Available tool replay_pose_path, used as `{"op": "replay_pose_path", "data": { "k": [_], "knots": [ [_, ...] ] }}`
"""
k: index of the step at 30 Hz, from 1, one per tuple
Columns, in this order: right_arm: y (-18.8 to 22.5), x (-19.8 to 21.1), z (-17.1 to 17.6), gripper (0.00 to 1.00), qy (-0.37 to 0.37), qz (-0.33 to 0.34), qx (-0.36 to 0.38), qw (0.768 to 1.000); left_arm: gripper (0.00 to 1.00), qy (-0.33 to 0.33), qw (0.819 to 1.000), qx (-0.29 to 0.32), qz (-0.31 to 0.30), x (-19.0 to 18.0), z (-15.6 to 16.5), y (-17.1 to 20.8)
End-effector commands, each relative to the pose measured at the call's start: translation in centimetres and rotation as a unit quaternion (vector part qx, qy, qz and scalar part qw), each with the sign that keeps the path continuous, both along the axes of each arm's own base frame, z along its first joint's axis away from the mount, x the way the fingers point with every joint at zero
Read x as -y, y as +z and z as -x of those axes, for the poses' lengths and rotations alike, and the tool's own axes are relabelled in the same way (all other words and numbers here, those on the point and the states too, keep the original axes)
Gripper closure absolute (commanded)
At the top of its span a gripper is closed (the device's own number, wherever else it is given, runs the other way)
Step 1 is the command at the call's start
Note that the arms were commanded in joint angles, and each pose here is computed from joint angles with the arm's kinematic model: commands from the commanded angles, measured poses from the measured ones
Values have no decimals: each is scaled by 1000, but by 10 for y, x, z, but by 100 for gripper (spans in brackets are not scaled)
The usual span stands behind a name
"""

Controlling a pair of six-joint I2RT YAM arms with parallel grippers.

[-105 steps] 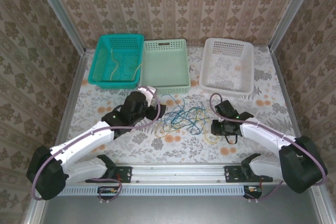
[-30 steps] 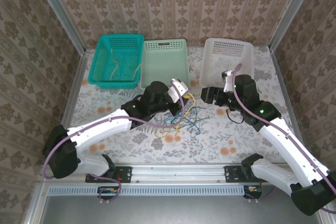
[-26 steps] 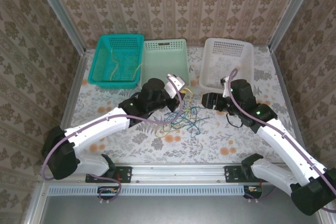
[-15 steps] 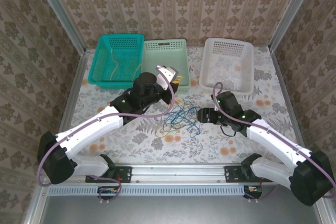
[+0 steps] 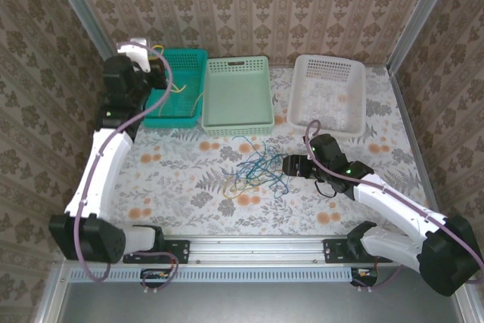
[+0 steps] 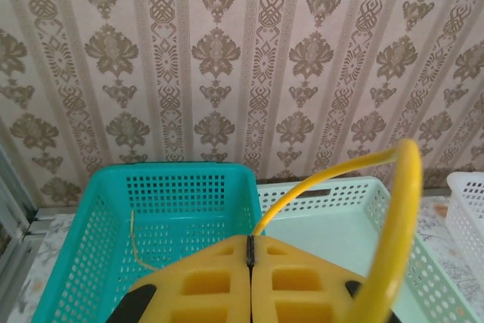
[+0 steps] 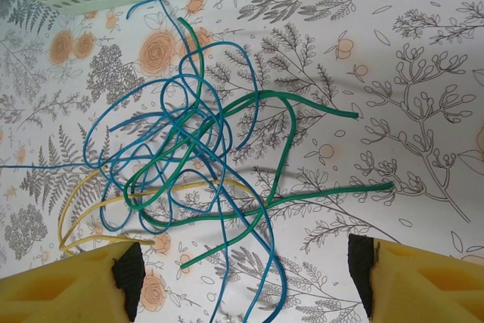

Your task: Untangle the cables

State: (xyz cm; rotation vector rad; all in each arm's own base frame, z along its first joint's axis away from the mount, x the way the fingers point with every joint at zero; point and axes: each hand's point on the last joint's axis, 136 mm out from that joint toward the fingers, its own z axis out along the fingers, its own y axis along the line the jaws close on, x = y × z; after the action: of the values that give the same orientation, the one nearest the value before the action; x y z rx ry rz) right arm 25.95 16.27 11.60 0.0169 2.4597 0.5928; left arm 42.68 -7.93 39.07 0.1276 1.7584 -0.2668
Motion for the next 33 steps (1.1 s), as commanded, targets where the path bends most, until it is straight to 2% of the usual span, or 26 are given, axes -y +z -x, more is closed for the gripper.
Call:
{"op": "replay_pose_path", "data": {
  "k": [1, 8, 11, 15, 16, 17, 18, 19, 20, 21, 23, 27, 31, 33],
  "knots": [
    [15, 2, -8, 25, -16, -5, 32, 999, 100, -46, 997, -53, 12, 5, -27, -34],
    [15, 0, -9, 23, -6, -1, 33, 999, 100, 5, 994, -110, -28, -25, -90, -94],
    [15, 0, -7, 23, -3, 1, 32, 999, 100, 44, 989, -137, -44, -39, -110, -116],
    [14, 2, -7, 22, -6, 5, 30, 1000, 100, 44, 985, -165, -37, -36, -128, -140],
    [13, 3, -6, 23, -7, 7, 29, 1000, 96, 45, 983, -176, -34, -36, -132, -146],
    [13, 3, -6, 22, -7, 7, 28, 1000, 84, 50, 979, -195, -32, -37, -132, -153],
    [14, 4, -6, 22, -7, 8, 28, 1000, 64, 57, 975, -211, -31, -39, -133, -160],
    [14, 4, -5, 22, -6, 9, 28, 1000, 39, 72, 970, -230, -28, -43, -133, -168],
    [15, 4, -5, 22, -6, 10, 28, 1000, 27, 88, 965, -245, -25, -48, -131, -172],
    [16, 5, -5, 22, -5, 12, 28, 1000, 1, 96, 963, -252, -21, -50, -129, -175],
    [18, 6, -4, 22, -4, 15, 32, 999, 0, 108, 961, -252, -17, -51, -122, -174],
    [19, 8, -1, 21, 1, 24, 33, 999, 0, 105, 973, -205, -28, -36, -98, -147],
    [18, 5, 4, 24, 20, 30, 20, 999, 0, 87, 984, -144, -56, -6, -60, -108],
    [16, 3, 7, 25, 28, 37, 18, 999, 0, 69, 987, -127, -68, 10, -37, -101]
  ]
}}
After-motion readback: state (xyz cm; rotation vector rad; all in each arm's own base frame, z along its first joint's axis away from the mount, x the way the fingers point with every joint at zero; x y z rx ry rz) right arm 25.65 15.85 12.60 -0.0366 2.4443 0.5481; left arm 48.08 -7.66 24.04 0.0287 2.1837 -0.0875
